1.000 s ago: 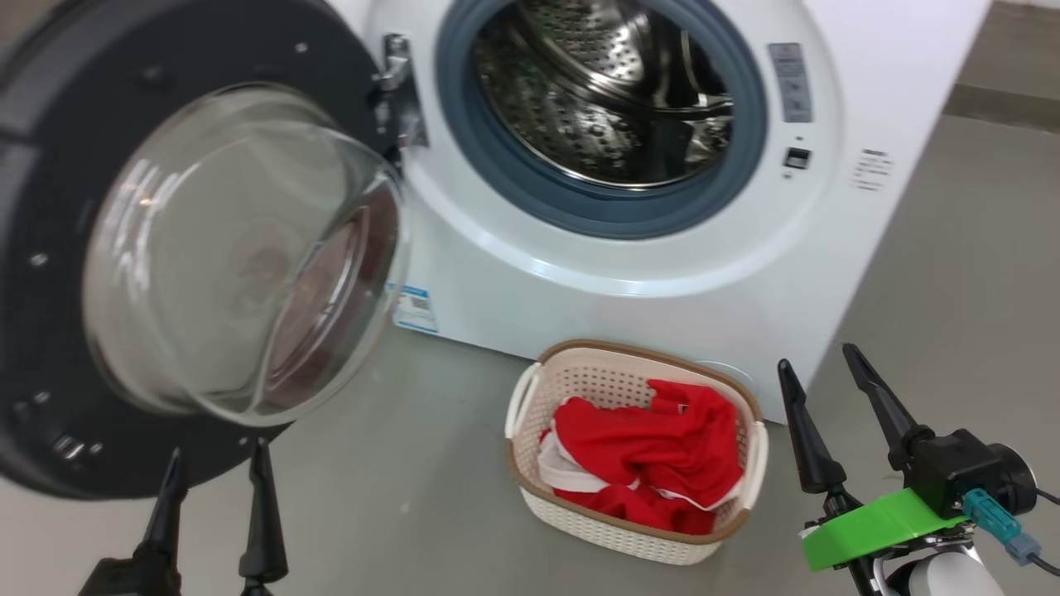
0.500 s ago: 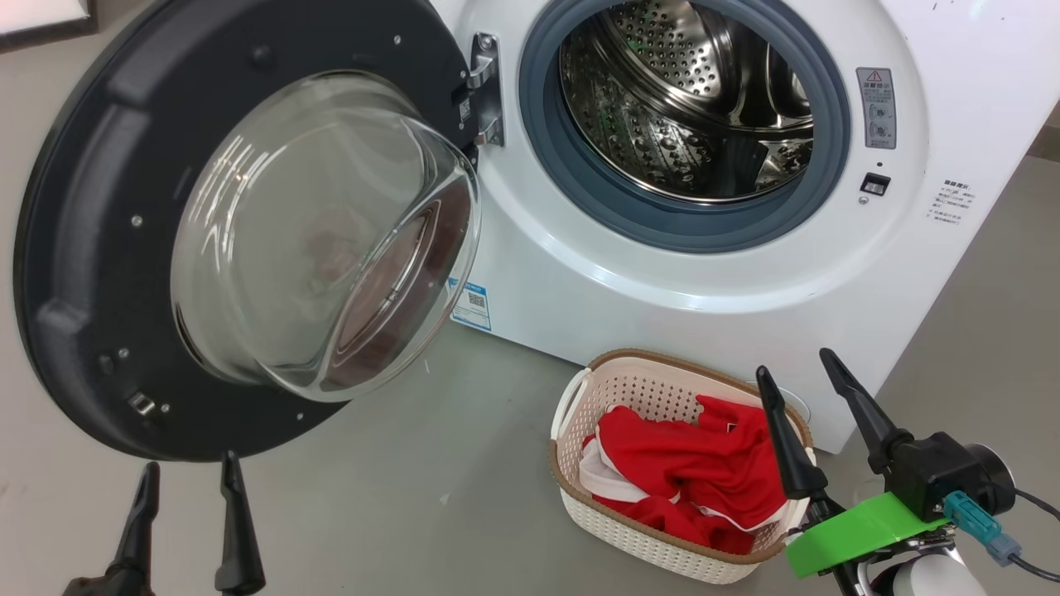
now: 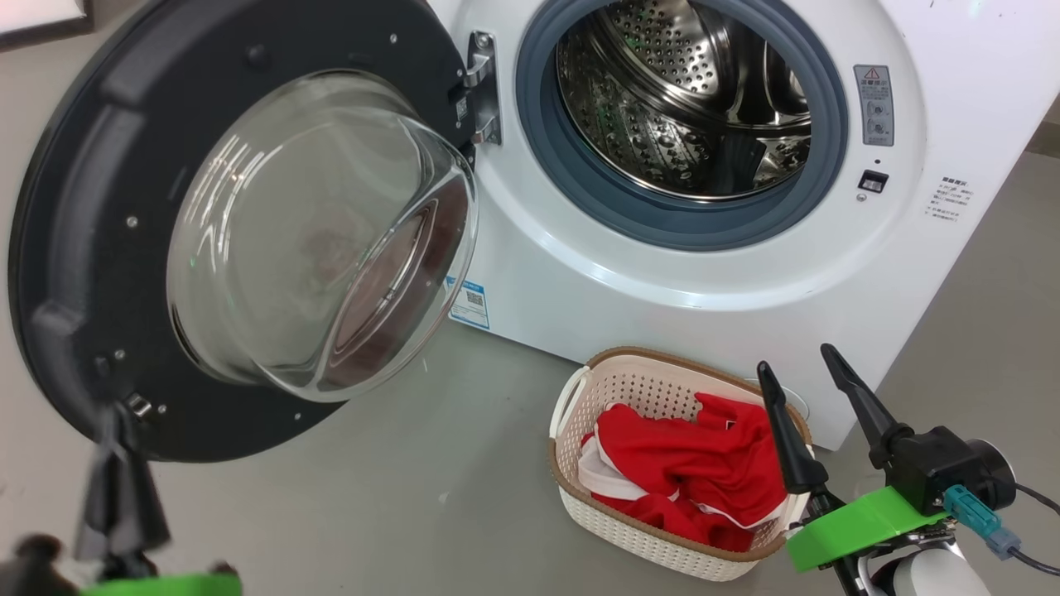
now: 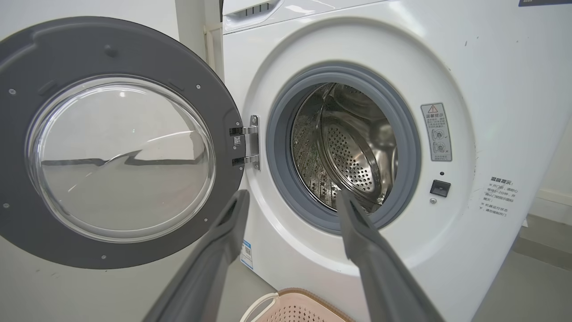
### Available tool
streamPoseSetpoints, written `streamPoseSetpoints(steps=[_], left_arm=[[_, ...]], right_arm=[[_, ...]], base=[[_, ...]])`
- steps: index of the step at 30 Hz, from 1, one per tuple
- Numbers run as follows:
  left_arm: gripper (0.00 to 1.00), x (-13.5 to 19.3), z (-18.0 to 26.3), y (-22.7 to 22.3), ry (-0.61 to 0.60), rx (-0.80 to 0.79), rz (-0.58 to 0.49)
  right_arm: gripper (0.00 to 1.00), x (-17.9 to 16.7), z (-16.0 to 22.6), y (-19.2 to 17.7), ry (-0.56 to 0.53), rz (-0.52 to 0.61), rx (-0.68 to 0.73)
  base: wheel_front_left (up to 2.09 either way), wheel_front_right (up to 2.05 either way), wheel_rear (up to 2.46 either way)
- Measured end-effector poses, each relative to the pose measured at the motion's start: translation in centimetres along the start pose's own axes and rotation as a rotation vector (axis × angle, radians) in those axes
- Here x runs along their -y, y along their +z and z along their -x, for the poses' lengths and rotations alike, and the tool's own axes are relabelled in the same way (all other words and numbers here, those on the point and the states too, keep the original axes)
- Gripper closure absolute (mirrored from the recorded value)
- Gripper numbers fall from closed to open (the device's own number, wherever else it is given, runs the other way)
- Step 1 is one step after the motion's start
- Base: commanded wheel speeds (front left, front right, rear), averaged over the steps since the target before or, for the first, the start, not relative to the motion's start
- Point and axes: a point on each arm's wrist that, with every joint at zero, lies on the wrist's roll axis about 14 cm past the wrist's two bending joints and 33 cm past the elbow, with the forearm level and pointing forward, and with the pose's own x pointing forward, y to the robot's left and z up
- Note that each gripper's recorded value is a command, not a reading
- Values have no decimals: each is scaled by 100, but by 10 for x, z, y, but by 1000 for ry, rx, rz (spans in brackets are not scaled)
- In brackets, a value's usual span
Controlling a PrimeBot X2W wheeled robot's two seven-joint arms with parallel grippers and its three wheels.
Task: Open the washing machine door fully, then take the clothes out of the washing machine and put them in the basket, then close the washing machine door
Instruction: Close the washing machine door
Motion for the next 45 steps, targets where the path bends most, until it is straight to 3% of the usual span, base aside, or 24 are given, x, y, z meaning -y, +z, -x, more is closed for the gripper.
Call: streamPoseSetpoints(steps=[8, 14, 17, 25, 28, 31, 38, 45], left_arm=[[100, -1, -54, 73, 10, 250, 158], [100, -26, -97, 100, 77, 318, 164], [100, -40, -120, 108, 122, 319, 219], [100, -49, -172, 63, 197, 23, 499], [100, -54, -182, 53, 234, -71, 542], [100, -54, -184, 28, 257, -213, 666], [100, -31, -172, -24, 224, -507, 910], [100, -13, -167, -36, 132, -610, 1014]], right_arm=[[0, 4, 1, -7, -6, 11, -19], [0, 6, 3, -7, -12, 23, -23], [0, 8, 5, -6, -17, 33, -22], [0, 14, 10, -8, -36, 41, -31], [0, 18, 12, -9, -44, 42, -34], [0, 22, 14, -10, -53, 48, -38], [0, 27, 18, -8, -67, 53, -35], [0, 31, 19, -10, -76, 52, -41]], base=[[0, 0, 0], [0, 0, 0], [0, 0, 0], [0, 0, 0], [0, 0, 0], [0, 0, 0], [0, 0, 0], [0, 0, 0]])
